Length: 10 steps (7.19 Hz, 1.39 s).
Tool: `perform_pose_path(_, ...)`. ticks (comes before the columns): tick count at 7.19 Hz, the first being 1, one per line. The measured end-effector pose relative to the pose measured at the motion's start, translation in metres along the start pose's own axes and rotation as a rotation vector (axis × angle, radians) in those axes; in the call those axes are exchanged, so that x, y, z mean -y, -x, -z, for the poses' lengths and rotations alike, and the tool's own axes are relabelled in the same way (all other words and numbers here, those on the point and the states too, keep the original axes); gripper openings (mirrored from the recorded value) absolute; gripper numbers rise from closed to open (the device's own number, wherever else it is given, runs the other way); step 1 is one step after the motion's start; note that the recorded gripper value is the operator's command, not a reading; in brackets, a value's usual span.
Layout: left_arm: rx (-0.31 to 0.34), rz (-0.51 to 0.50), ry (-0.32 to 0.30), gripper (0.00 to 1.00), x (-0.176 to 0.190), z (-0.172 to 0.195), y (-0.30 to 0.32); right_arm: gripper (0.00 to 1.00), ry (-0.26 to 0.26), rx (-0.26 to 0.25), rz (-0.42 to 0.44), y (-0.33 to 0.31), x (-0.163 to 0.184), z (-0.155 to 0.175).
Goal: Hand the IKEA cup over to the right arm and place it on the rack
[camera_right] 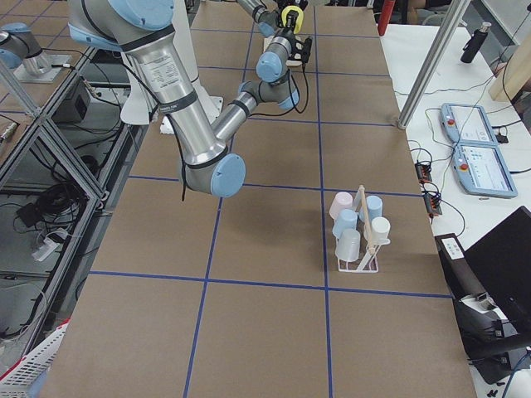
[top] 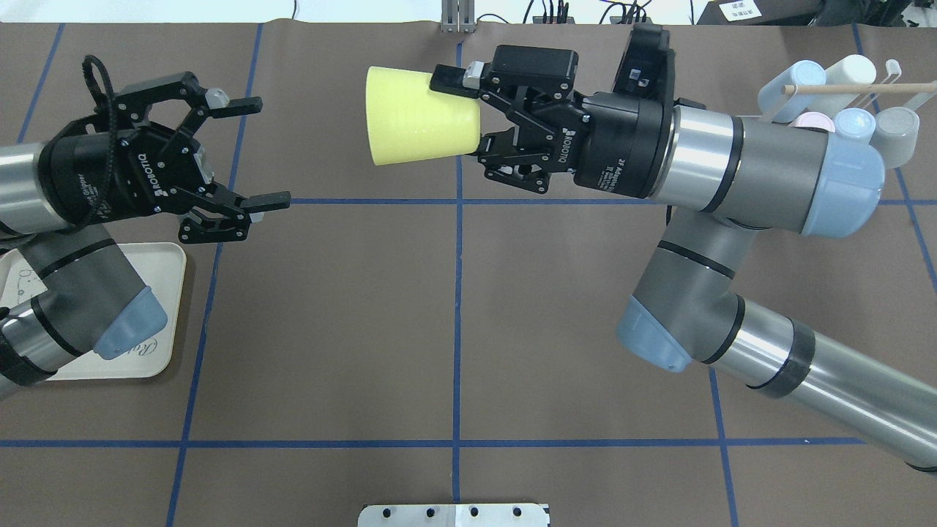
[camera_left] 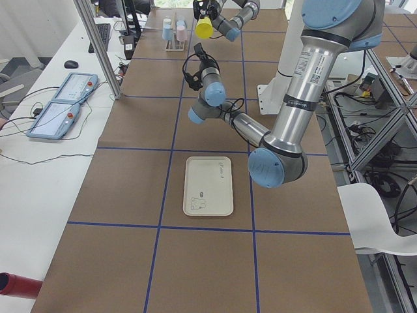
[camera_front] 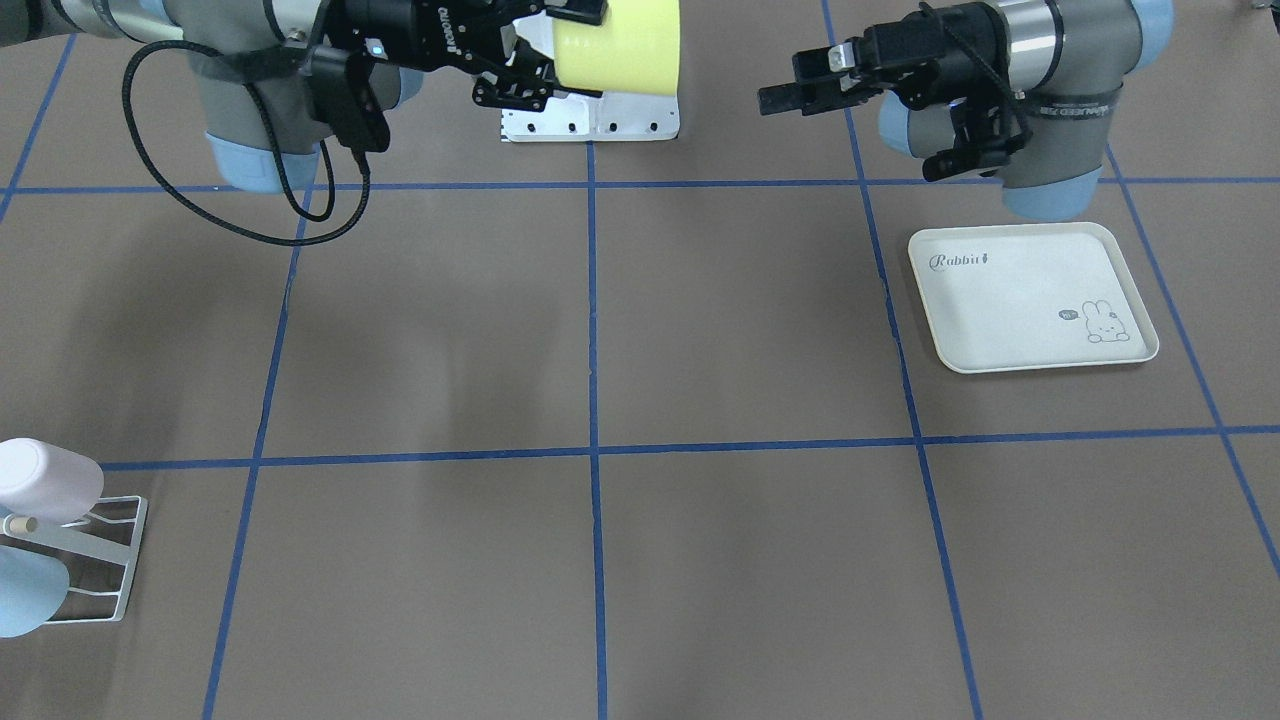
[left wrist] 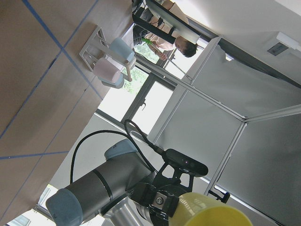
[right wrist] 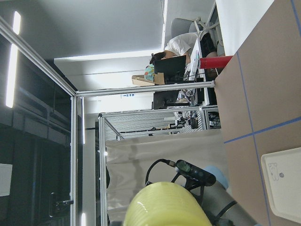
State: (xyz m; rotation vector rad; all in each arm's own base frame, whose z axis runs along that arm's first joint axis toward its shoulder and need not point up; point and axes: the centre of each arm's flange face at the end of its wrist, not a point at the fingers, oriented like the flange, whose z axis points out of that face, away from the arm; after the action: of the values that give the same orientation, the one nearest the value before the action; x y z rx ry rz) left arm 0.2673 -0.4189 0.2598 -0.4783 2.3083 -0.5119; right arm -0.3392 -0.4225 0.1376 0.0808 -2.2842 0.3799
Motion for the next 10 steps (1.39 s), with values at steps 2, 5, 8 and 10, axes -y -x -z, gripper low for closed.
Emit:
perform_pose_path(2,0.014,-0.085,-0.074,1.0,0.022,0.021,-0.001,0.31,-0.131,-0.115,0.114,-0.006,0.064,0.057)
perform_pose_path(5,0.211,-0.355,-0.243,1.0,0.079,0.041,0.01,0.29,-0.278,-0.484,0.403,0.03,0.177,0.173)
perform_pose_path(8,0.529,-0.628,-0.451,1.0,0.14,0.113,-0.033,0.29,-0.297,-0.849,0.657,0.067,0.251,0.277)
perform_pose_path(10,0.779,-0.826,-0.586,1.0,0.179,0.163,-0.067,0.29,-0.234,-1.08,0.772,0.058,0.29,0.324)
